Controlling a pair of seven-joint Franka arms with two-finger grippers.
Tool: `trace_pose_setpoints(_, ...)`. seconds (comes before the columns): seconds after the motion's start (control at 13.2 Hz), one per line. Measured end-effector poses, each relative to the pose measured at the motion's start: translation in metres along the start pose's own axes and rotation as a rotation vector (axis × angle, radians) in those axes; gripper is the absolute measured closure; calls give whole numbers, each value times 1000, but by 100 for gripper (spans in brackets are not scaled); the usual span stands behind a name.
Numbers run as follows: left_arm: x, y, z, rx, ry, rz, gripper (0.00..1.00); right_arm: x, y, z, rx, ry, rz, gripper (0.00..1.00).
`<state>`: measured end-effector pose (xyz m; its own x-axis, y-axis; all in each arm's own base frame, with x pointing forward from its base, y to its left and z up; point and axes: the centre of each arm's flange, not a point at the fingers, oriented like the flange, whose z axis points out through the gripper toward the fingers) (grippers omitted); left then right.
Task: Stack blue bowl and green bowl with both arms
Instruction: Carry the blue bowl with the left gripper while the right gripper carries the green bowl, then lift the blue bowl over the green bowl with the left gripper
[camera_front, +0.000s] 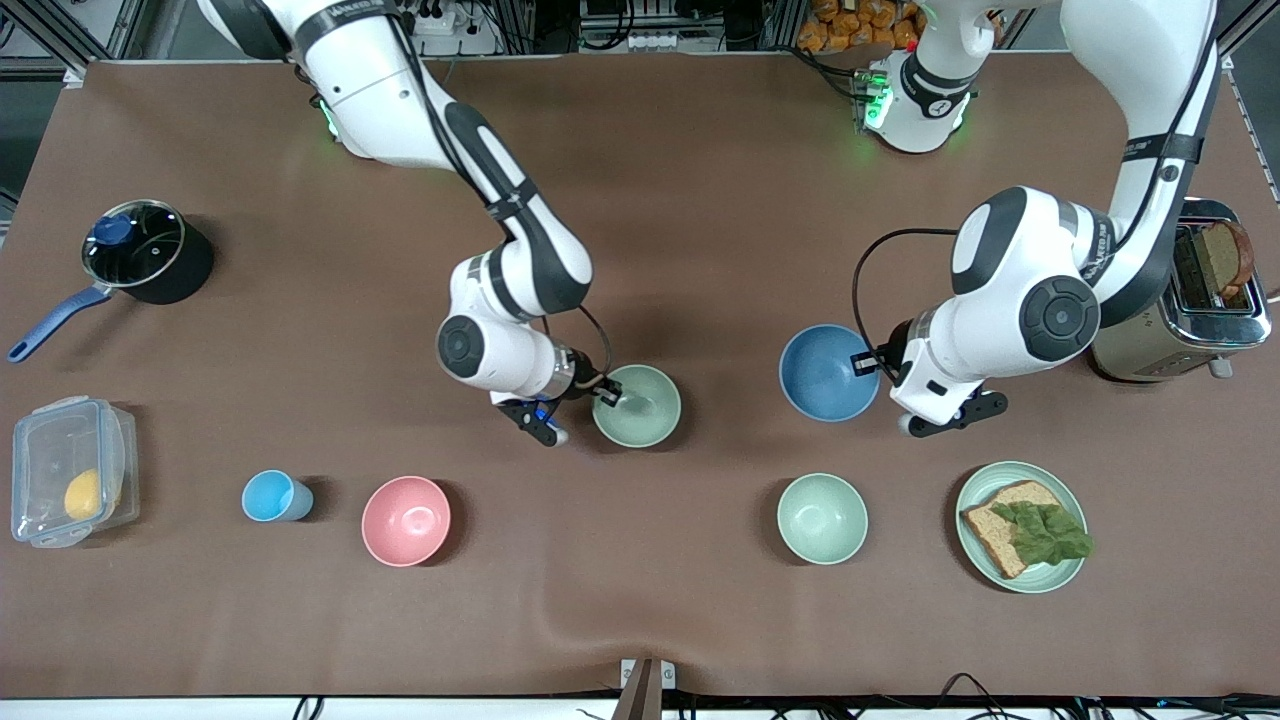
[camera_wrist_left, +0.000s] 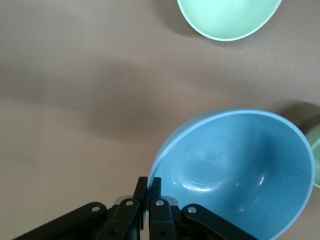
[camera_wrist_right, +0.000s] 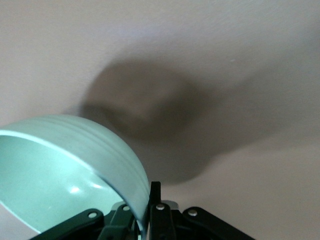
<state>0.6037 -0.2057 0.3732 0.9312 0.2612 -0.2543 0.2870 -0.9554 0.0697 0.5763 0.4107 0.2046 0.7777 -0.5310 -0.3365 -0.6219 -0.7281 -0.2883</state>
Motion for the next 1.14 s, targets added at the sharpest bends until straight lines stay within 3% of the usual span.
trace_pose_setpoints(0.3, -12, 24, 7, -13, 11, -37, 95, -18, -5, 20, 55, 0, 75, 92)
trace_pose_setpoints(0.38, -14, 29, 9, -16, 16, -34, 95, -17, -5, 20, 61, 0, 81, 88)
trace_pose_setpoints(0.91, -23, 61, 34, -40, 34, -64, 95, -13, -11, 12, 86, 20, 82, 9)
trace_pose_setpoints(0.99, -28, 68, 35, -42, 38, -67, 95, -8, -12, 6, 90, 24, 86, 0)
trace_pose_setpoints(1.14, -33, 75, 37, -45, 42, -68, 95, 5, -10, -8, 76, 13, 99, 0)
